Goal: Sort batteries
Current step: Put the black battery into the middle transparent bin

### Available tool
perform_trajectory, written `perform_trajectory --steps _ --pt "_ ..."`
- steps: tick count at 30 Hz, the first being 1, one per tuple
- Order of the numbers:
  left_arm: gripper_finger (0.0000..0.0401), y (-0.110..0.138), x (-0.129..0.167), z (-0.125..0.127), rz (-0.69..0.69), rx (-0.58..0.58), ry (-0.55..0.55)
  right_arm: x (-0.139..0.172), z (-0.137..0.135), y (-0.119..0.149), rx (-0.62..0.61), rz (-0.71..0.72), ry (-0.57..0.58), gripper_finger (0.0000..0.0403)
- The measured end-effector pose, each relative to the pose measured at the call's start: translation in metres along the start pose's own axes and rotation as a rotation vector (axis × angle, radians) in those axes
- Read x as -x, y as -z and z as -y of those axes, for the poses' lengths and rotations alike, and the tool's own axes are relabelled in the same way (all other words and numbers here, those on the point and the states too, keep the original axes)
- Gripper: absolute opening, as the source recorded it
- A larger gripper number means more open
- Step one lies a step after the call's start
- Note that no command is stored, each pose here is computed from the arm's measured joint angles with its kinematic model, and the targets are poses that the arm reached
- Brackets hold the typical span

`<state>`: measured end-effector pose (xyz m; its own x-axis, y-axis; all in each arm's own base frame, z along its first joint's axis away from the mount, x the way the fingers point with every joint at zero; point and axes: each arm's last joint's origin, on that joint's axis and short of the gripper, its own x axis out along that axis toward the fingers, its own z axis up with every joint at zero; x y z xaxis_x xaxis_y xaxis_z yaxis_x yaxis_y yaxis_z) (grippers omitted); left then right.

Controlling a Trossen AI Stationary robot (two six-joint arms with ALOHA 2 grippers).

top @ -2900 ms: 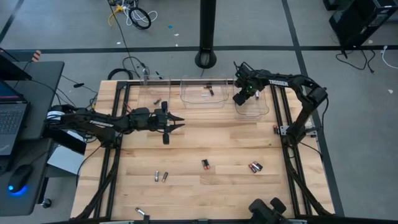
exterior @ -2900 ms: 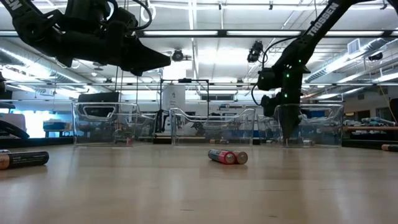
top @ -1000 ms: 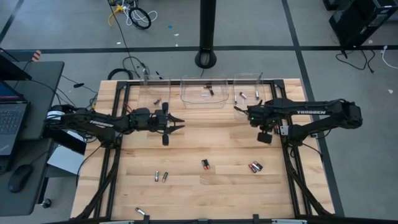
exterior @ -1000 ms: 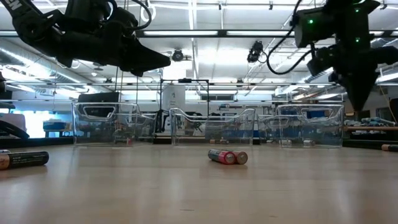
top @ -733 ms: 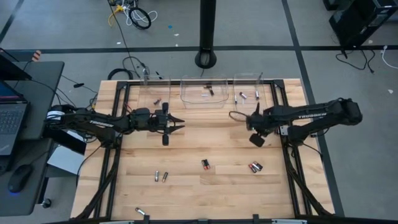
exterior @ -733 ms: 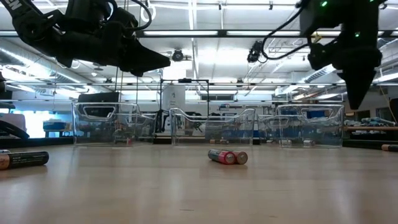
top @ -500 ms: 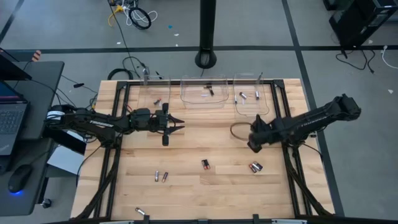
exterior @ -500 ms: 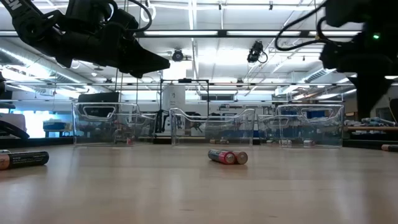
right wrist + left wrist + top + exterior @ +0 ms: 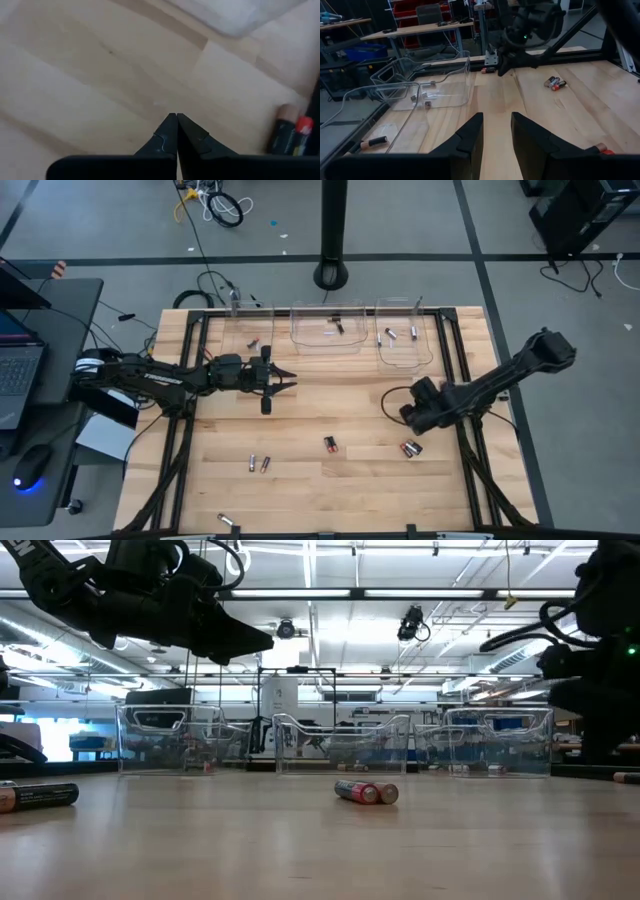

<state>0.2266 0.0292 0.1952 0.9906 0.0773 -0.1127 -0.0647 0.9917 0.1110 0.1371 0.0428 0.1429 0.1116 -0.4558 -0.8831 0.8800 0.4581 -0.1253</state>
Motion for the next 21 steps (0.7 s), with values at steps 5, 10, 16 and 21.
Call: perform_trajectory --steps 5,10,16,21 --pt "0.0106 0.0 0.0 0.0 -0.003 -0.001 0.0 -0.005 -0.003 0.002 0.132 -0.014 0.043 0.0008" --pt "0.0106 0.0 0.0 0.0 0.0 -0.001 0.0 0.001 -0.008 -0.006 0.264 -0.084 0.038 0.0008" --pt "0.0106 0.0 0.0 0.0 0.0 -0.002 0.0 0.02 -0.015 -0.03 0.466 -0.249 -0.001 0.0008" --pt "0.0106 0.0 0.0 0.0 0.0 -0.004 0.0 0.038 -0.017 -0.059 0.684 -0.39 0.01 0.0008"
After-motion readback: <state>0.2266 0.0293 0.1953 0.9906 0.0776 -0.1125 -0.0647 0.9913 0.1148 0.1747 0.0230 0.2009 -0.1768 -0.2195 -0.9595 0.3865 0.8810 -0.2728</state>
